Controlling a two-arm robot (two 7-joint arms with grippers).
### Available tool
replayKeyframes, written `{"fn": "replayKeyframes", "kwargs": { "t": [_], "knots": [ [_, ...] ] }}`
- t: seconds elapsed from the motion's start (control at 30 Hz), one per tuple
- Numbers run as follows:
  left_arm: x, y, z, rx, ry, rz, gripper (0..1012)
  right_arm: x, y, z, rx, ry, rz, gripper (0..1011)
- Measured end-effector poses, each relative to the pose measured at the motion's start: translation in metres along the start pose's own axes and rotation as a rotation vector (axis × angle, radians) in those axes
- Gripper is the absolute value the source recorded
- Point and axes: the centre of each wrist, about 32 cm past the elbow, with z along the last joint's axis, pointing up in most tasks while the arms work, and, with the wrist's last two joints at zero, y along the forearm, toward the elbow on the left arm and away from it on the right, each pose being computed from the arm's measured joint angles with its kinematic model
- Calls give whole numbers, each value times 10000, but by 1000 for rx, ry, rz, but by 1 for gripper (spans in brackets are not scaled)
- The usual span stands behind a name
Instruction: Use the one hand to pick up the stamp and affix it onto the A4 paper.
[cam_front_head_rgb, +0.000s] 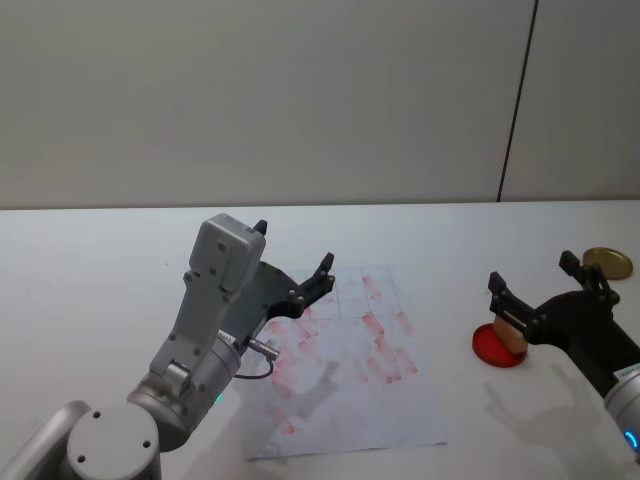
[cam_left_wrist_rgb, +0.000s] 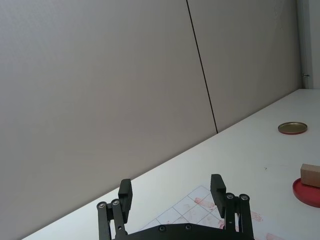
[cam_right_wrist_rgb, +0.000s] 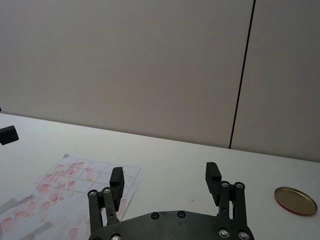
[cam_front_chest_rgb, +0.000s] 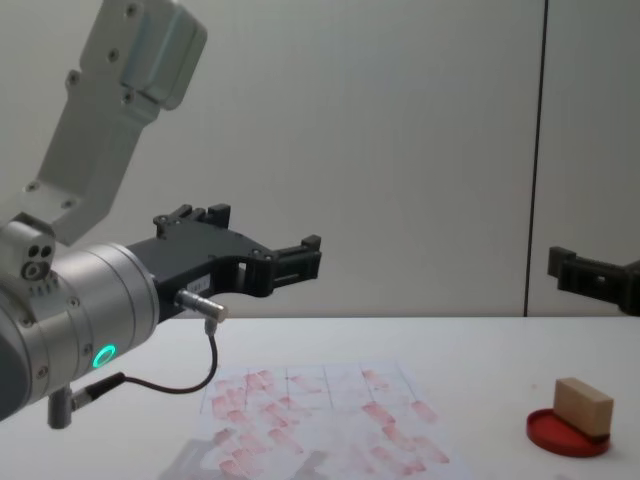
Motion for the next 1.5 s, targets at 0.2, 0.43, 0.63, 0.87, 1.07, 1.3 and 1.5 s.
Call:
{"fn": "replayKeyframes", "kwargs": {
  "t": [0.2,0.43,0.63,0.87,1.07,1.3,1.5],
  "knots": [
    [0,0,0,0,0,0,993,0,0,0,0,0,0,1001],
    [0,0,0,0,0,0,993,0,0,0,0,0,0,1001],
    [0,0,0,0,0,0,993,0,0,-1,0,0,0,1001],
    [0,0,0,0,0,0,993,7,3,-5,-2,0,1,1001],
    [0,0,0,0,0,0,993,55,22,-40,-14,2,13,1001],
    [0,0,0,0,0,0,993,141,73,-117,-43,3,32,1001],
    [0,0,0,0,0,0,993,208,133,-201,-70,7,48,1001]
  ]
}}
